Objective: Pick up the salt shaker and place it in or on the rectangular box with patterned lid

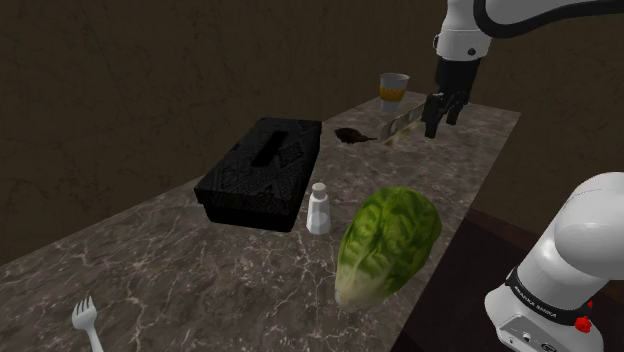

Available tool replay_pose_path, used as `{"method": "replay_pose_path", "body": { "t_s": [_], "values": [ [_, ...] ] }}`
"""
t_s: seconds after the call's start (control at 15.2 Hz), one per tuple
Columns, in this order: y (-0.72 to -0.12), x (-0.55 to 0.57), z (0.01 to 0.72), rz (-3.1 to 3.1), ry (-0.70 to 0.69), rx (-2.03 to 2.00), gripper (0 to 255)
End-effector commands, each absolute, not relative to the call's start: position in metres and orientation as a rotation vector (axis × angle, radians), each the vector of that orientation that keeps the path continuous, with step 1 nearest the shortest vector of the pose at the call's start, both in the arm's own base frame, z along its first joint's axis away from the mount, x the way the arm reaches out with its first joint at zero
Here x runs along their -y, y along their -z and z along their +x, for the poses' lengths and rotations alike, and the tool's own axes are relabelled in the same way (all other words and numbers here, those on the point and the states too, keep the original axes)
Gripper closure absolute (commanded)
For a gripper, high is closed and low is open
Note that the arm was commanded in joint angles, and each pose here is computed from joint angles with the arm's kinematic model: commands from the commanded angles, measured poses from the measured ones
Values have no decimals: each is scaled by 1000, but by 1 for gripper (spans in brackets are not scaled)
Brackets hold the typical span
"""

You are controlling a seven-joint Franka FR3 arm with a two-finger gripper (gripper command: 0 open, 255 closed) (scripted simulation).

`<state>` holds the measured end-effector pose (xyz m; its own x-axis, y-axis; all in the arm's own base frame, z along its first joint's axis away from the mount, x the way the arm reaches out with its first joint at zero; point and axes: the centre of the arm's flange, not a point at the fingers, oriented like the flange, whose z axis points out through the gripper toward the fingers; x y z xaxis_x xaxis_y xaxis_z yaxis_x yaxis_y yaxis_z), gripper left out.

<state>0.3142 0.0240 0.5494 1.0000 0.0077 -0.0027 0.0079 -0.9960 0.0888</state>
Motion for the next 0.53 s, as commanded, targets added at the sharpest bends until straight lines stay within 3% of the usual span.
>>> {"method": "replay_pose_path", "body": {
  "t_s": [0.0,0.46],
  "values": [
    [-549,-24,314,3053,4,-12,0],
    [-528,-102,319,3116,-99,-108,0]
  ]
}}
